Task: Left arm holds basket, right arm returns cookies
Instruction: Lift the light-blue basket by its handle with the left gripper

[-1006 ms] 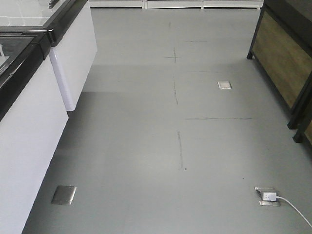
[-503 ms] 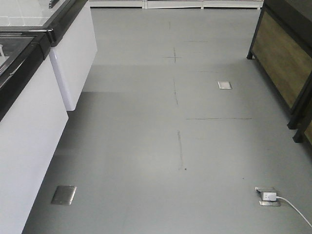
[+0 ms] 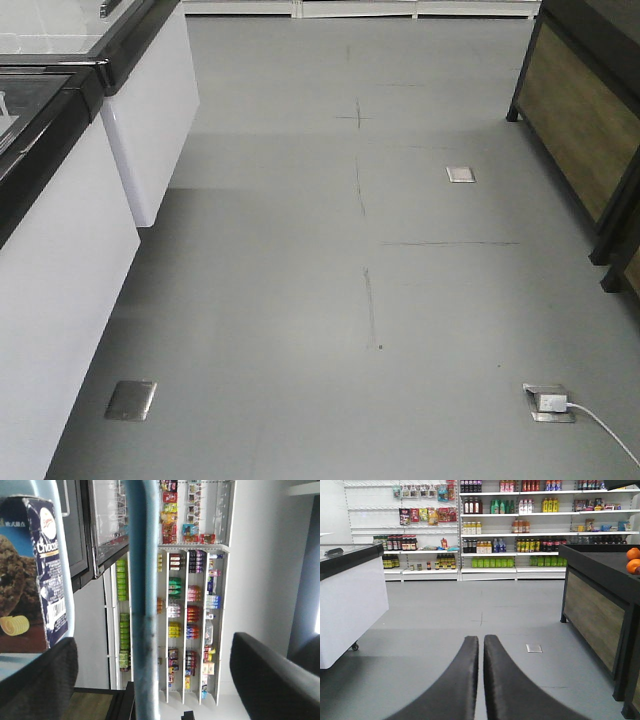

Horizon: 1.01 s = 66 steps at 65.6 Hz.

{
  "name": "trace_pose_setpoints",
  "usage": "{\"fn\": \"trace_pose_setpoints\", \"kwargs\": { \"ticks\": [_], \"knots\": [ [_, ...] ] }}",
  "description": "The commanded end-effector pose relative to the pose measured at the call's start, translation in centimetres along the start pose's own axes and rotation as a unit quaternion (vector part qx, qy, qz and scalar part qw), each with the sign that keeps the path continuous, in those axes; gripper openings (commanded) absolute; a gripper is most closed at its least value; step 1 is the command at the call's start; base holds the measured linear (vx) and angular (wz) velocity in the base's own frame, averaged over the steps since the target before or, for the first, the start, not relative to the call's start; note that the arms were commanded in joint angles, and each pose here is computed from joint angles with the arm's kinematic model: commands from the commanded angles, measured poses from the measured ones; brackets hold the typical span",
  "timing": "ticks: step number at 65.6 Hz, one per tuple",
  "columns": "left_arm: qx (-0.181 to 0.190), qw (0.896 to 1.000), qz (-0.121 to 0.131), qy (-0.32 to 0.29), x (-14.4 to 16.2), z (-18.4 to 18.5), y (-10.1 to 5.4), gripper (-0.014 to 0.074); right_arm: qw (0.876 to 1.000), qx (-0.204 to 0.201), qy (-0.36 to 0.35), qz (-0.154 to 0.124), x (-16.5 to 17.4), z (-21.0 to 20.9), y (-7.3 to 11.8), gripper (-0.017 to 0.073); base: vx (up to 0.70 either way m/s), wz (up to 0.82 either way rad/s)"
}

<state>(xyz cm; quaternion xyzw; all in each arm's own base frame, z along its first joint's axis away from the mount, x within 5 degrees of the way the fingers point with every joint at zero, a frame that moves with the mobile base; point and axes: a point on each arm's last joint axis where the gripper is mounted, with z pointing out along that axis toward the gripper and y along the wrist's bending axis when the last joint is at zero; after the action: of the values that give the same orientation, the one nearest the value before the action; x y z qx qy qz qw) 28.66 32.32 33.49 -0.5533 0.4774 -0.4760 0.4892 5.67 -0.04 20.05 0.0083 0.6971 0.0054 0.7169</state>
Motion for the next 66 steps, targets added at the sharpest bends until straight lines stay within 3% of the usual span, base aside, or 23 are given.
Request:
{"fn": "trace_pose_setpoints", "kwargs": {
  "ticks": [1,9,15,22,27,33,50,59,66],
  "knots": [
    [0.064,0.998,0.002,-0.007,1.0,-0.7,-3.7,0.0590,0.999,-0.004,-0.034,-0.005,-0.1,-0.1,0.1,-0.0006,0.00,0.00],
    [0.067,0.998,-0.002,-0.016,0.9,-0.7,-3.7,0.0545,0.999,-0.004,-0.034,-0.005,-0.1,-0.1,0.1,-0.0006,0.00,0.00],
    [0.066,0.998,-0.002,-0.021,0.8,-0.7,-3.7,0.0442,0.999,-0.004,-0.034,-0.005,-0.1,-0.1,0.1,-0.0006,0.00,0.00],
    [0.066,0.998,0.001,-0.021,0.8,-0.7,-3.7,0.0190,0.999,-0.004,-0.034,-0.005,-0.1,-0.1,0.1,-0.0006,0.00,0.00],
    [0.067,0.997,0.027,-0.015,1.0,-0.7,-3.7,-0.0008,0.999,-0.004,-0.034,-0.005,-0.1,-0.1,0.1,-0.0006,0.00,0.00],
    [0.067,0.997,0.037,-0.016,1.0,-0.7,-3.7,-0.0008,0.999,-0.004,-0.034,-0.005,-0.1,-0.1,0.1,-0.0006,0.00,0.00],
    [0.072,0.997,0.020,-0.014,1.0,-0.7,-4.2,-0.0006,0.999,-0.004,-0.034,-0.005,-0.1,-0.1,0.1,-0.0006,0.00,0.00],
    [0.100,0.994,0.039,-0.010,1.4,-0.7,-7.1,-0.0006,0.999,-0.004,-0.034,-0.005,-0.1,-0.1,0.1,-0.0006,0.00,0.00],
    [0.135,0.988,0.078,-0.002,2.3,-0.9,-10.5,-0.0006,0.999,-0.004,-0.034,-0.005,-0.1,-0.1,0.1,-0.0006,0.00,0.00]
  ]
}}
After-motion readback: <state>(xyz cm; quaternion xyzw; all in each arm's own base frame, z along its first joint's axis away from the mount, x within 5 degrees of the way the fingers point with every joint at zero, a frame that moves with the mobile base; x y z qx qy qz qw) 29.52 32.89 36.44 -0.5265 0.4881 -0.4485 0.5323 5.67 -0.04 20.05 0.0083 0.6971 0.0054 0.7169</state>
